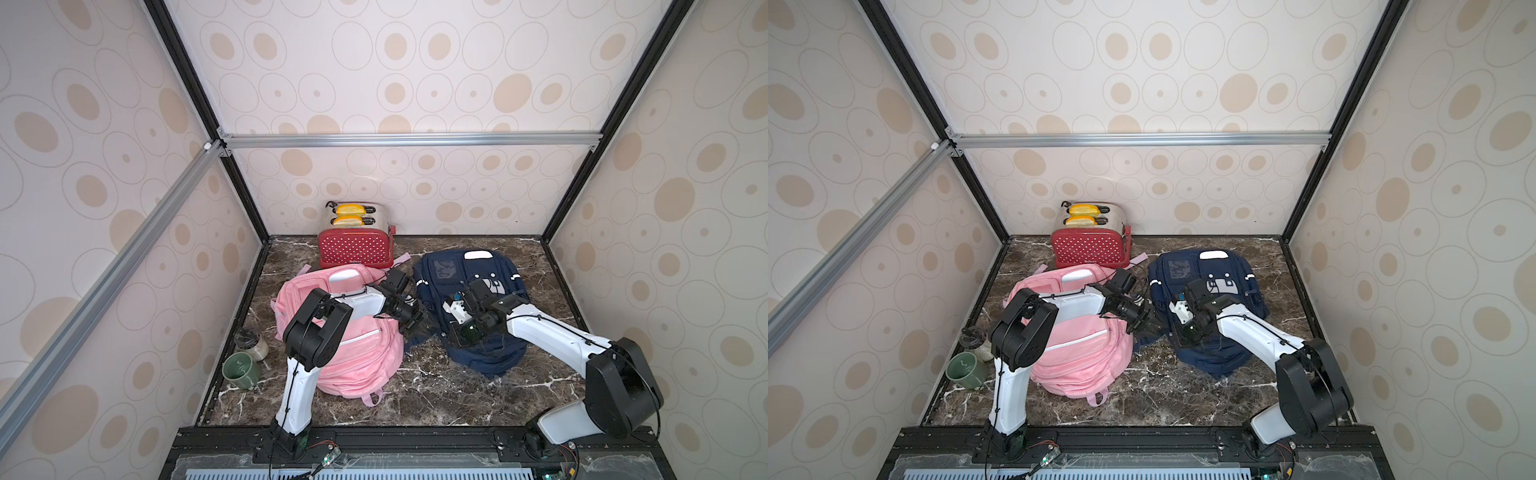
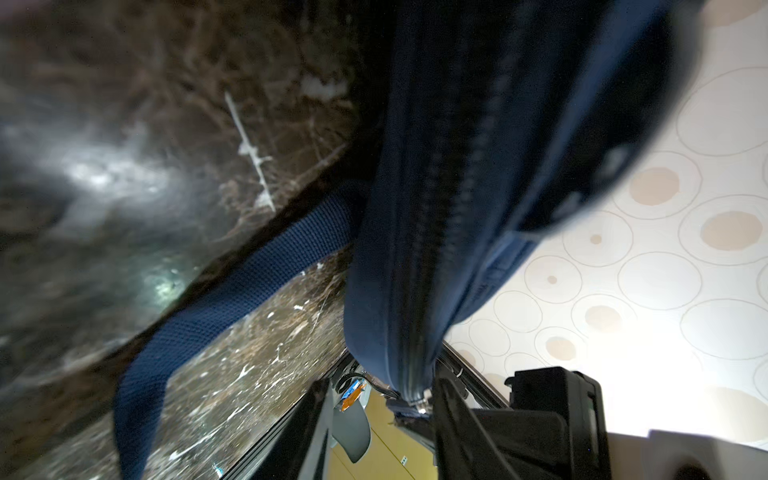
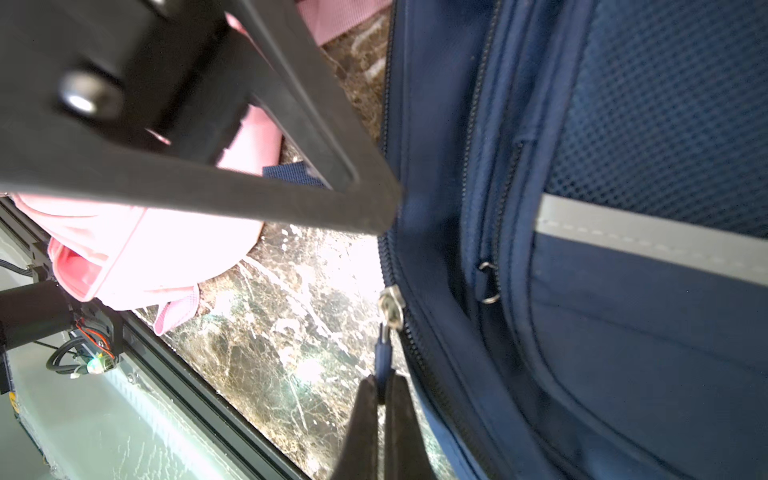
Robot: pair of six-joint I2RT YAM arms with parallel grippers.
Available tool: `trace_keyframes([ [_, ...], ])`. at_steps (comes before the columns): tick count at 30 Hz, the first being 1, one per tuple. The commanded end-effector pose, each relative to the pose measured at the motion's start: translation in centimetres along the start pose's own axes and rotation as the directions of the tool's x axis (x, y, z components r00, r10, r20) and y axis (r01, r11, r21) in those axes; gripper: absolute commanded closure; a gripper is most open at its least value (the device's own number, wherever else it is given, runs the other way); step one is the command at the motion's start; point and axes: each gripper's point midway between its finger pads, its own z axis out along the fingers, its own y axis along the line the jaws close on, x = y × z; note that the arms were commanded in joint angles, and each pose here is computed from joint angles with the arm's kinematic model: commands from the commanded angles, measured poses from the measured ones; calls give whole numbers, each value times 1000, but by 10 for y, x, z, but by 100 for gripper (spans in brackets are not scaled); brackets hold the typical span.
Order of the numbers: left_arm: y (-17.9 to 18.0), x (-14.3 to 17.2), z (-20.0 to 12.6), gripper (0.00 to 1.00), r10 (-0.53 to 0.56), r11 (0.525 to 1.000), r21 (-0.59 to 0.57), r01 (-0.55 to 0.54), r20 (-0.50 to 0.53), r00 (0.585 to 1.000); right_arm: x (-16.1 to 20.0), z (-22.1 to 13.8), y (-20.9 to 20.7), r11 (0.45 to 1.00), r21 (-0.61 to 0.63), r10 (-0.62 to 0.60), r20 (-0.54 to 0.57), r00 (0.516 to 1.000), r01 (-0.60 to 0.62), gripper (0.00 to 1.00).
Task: Zip up the backpack
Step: Zip the zipper on the backpack.
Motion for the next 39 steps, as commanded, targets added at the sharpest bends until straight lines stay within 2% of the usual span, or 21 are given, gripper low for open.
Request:
trace_keyframes([
  [1, -3, -7, 7, 63, 7, 1000, 3, -7, 1, 1000, -11, -3, 17, 998, -35, -52, 16, 999, 53, 100],
  [3, -3, -11, 8, 73, 14, 1000, -4, -14, 4, 1000, -2, -1, 19, 997, -39, -65, -18, 998, 65, 100],
  [6, 1, -13, 10, 100, 21, 999, -30, -21, -5, 1000, 19, 1, 13, 998, -33, -63, -64, 996, 61, 100],
  [12, 9, -19, 2, 100, 19, 998, -53, -20, -3, 1000, 55, -4, 1, 998, 10, -61, -145, 988, 63, 100],
  [17, 12, -30, -15, 100, 24, 998, -64, -22, 23, 999, 82, -6, -11, 998, 65, -8, -223, 975, 23, 100],
  [28, 22, -51, -36, 100, 50, 993, -106, -45, 50, 997, 121, -23, -40, 970, 241, 82, -402, 912, 19, 100],
  [33, 19, -64, -50, 100, 59, 993, -104, -49, 95, 994, 131, -39, -61, 924, 383, 192, -429, 883, -14, 100],
  [36, 17, -72, -62, 100, 68, 993, -108, -55, 121, 990, 129, -47, -81, 882, 468, 270, -399, 876, -59, 100],
  [39, 17, -73, -71, 100, 84, 988, -142, -67, 120, 989, 119, -51, -97, 862, 488, 331, -333, 883, -139, 100],
])
